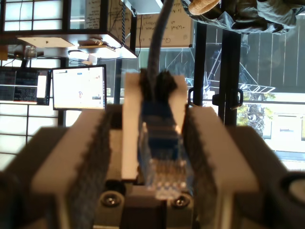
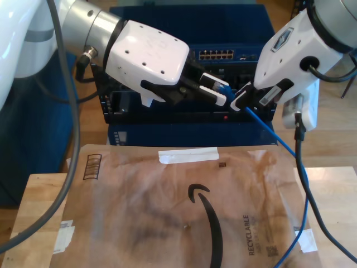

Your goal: Grab the cable and plug it in

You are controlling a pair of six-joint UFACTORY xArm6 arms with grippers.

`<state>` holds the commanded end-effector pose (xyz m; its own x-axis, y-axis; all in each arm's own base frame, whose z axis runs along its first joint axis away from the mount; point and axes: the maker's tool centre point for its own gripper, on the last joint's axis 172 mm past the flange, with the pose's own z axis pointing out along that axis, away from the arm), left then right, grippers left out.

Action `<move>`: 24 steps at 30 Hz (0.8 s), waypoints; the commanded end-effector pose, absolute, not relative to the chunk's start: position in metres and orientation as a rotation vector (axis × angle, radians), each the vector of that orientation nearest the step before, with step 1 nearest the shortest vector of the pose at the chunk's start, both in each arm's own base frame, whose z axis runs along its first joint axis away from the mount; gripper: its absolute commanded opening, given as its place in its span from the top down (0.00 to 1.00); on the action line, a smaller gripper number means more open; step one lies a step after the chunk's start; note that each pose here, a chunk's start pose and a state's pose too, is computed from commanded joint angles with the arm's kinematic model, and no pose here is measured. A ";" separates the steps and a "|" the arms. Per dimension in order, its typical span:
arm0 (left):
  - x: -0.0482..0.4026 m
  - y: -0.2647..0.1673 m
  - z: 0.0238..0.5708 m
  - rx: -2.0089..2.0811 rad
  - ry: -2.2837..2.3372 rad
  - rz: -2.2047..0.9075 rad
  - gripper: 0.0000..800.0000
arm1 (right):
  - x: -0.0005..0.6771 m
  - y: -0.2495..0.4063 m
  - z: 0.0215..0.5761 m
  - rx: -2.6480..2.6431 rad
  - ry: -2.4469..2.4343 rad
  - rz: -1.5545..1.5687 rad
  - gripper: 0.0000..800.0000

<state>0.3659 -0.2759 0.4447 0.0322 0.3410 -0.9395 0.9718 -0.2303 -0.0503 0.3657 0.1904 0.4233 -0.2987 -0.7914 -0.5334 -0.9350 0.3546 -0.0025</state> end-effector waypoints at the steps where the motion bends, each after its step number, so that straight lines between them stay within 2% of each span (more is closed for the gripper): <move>1: 0.366 -0.276 0.447 1.639 1.346 -1.210 0.75 | 0.365 0.190 0.424 -1.503 2.174 0.430 1.00; 24: 0.370 -0.269 0.441 1.655 1.366 -1.183 0.79 | 0.363 0.187 0.413 -1.507 2.194 0.438 1.00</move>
<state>0.3699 -0.2686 0.4409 0.0372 0.3586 -0.9327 0.9743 -0.2205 -0.0459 0.3629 0.1874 0.4134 -0.3088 -0.7950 -0.5222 -0.9345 0.3559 0.0108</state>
